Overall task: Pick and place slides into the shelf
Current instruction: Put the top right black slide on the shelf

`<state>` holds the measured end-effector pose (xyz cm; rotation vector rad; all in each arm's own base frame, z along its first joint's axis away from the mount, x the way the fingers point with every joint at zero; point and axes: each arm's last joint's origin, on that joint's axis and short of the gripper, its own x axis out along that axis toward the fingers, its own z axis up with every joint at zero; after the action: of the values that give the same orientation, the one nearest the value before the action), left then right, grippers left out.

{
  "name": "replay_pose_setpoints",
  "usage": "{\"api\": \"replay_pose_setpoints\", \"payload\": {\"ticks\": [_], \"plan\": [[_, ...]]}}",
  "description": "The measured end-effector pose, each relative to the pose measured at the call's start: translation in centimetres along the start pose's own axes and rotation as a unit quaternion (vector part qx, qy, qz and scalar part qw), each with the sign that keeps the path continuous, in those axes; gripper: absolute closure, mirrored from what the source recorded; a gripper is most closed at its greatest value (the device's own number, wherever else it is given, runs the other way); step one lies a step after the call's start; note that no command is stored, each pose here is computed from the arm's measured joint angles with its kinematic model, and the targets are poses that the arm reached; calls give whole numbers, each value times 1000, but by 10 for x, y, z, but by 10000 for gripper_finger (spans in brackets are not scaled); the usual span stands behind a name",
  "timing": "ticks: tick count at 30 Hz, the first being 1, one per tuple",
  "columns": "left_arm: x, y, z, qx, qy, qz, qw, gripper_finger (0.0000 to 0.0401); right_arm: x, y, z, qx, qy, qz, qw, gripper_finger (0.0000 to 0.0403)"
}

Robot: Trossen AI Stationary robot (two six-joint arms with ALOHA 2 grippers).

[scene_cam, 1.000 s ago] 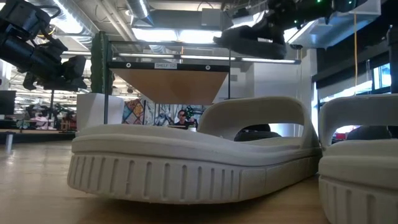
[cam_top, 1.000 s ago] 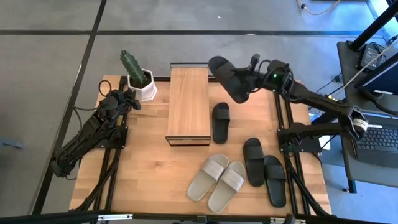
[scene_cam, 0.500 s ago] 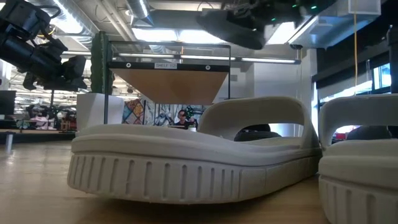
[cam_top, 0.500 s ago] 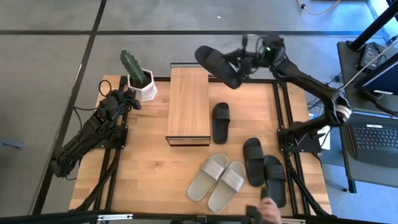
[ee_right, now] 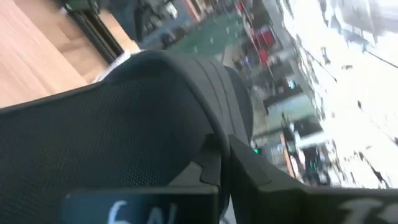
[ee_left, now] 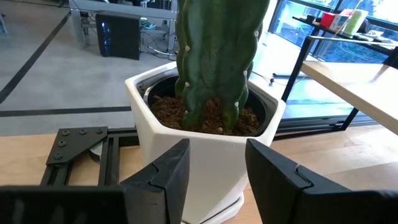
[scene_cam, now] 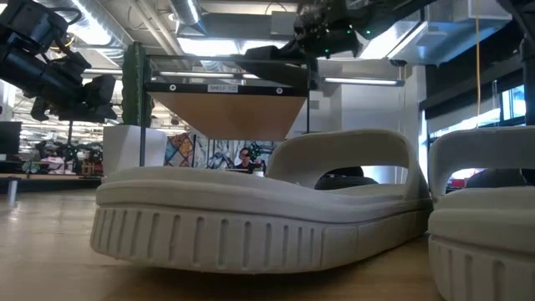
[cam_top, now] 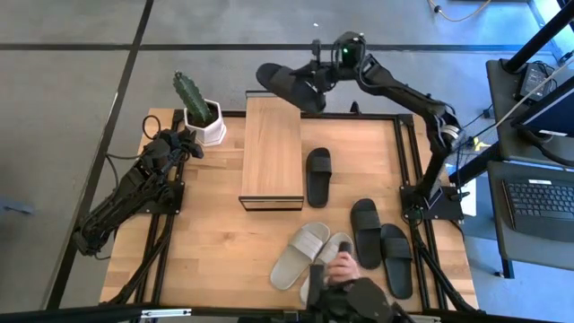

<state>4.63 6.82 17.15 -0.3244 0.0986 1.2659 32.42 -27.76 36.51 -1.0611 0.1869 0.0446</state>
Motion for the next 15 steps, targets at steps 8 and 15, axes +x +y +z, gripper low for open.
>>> {"api": "replay_pose_setpoints", "payload": {"ticks": [8,15], "plan": [[0,0,0,0,0,0,1000,254,13,-7,-6,-36,-40,15,998,390],[0,0,0,0,0,0,1000,254,15,-5,-10,-39,-85,37,995,390]]}}
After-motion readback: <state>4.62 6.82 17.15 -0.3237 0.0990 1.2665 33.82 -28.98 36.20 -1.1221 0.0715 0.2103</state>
